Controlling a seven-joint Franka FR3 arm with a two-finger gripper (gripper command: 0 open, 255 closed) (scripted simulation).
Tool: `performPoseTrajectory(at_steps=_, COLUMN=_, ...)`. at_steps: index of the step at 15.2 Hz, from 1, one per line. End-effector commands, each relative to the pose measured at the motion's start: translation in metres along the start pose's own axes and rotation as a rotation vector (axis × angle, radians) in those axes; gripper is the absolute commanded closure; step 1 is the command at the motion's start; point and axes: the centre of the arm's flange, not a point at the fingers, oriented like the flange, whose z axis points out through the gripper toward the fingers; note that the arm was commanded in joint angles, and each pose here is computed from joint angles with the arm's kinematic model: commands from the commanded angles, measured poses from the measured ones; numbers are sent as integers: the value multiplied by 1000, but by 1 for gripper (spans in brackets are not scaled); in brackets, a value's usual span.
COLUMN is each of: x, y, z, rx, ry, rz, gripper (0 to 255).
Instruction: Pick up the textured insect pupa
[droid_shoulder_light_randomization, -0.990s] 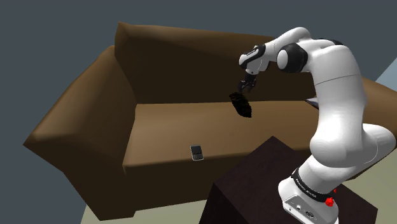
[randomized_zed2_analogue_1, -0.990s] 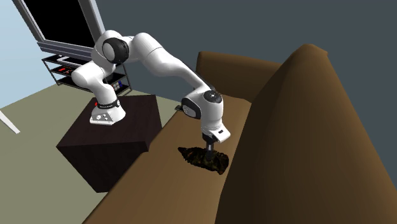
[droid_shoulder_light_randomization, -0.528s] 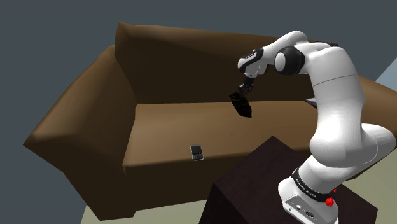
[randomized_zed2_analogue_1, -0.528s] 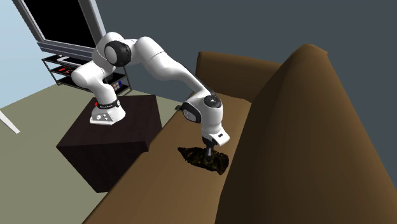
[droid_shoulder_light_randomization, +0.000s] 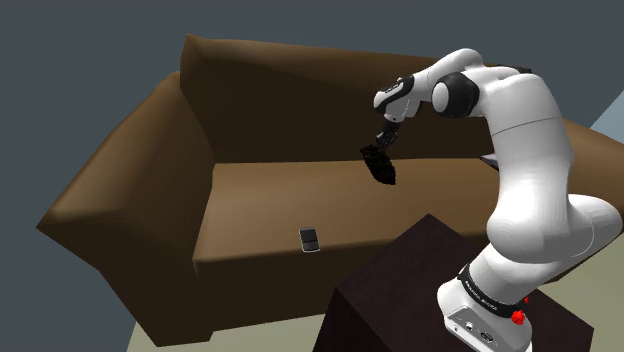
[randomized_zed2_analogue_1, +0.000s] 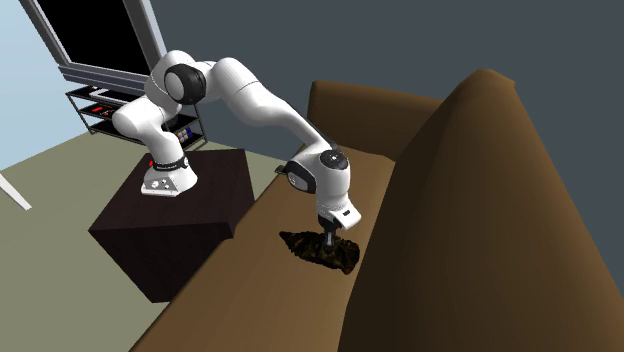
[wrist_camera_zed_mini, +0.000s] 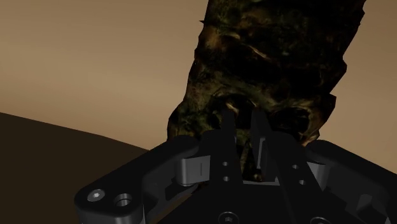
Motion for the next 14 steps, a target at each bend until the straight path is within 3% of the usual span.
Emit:
performPoseTrajectory(at_steps=1, x=0, y=0, z=-3, rx=1, ry=-2, rz=0, gripper=255)
performPoseTrajectory(at_steps=14, x=0, y=-1, z=-72, rx=1, ry=-2, rz=0, gripper=255)
